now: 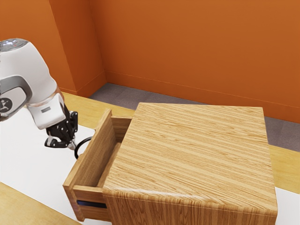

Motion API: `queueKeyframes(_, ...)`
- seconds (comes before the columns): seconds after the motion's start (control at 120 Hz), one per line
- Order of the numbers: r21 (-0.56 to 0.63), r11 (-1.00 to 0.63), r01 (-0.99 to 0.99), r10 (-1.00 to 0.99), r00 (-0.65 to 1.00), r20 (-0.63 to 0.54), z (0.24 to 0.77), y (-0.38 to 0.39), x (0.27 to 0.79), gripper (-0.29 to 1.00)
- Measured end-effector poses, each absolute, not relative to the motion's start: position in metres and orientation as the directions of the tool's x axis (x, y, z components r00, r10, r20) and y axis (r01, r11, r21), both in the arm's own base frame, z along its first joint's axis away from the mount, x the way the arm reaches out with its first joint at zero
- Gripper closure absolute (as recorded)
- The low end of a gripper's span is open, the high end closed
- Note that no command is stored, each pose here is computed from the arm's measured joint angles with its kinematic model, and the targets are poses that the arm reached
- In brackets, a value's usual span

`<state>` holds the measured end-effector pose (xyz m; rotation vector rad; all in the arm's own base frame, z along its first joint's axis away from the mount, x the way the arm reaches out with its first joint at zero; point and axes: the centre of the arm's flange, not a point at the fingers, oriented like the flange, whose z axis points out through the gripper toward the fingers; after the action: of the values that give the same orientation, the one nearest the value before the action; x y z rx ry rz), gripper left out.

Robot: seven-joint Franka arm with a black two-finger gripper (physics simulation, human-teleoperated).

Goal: Push the drawer handle with one arm to close the drawer

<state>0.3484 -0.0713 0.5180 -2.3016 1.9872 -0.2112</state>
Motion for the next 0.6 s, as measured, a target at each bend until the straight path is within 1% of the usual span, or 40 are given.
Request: queueKeyframes(0.6,-0.153,-0.119,-0.981,-0.993,0.114,0.041,0.516,-0.122,0.37,0.79)
